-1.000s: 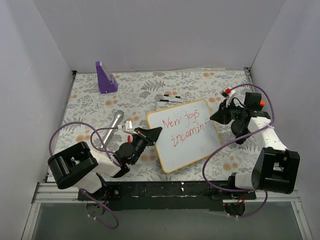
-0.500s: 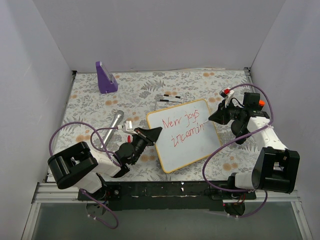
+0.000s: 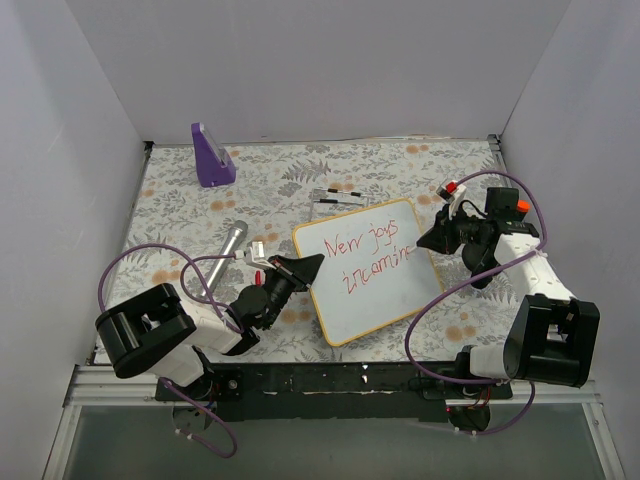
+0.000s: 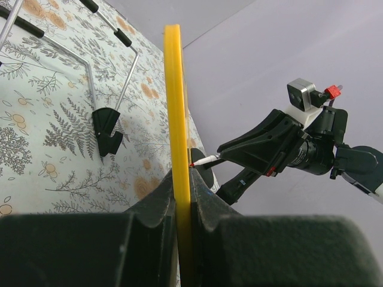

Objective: Write a sentence on the whiteboard
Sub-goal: Write on the whiteboard with the whiteboard marker without the cap.

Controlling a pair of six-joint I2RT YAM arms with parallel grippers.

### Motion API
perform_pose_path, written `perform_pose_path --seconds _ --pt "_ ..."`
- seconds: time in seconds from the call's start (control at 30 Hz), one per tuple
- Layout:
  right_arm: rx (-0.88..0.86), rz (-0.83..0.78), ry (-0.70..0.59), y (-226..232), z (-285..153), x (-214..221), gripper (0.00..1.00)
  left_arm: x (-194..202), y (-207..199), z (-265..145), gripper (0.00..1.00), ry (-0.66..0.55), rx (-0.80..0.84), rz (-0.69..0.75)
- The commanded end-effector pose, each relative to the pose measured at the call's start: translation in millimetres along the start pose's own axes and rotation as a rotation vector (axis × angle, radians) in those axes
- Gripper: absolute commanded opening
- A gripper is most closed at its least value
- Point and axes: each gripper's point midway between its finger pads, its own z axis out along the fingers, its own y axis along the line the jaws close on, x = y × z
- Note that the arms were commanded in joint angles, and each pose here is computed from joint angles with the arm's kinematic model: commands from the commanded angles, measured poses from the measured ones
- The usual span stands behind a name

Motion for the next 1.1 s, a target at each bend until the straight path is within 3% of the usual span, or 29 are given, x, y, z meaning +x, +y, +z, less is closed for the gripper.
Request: perform_pose_path --seconds 0.0,1.07 --pt "-0.012 -0.002 0.038 8.2 -1.2 11.8 0.01 -38.8 -58.4 -8.0 0.00 -0.132 0.231 -0.039" --pt "0.091 -0.010 -0.007 -26.1 -0.8 -25.2 0.01 -36.4 -57.0 -7.0 0.00 -0.130 0.234 -0.030"
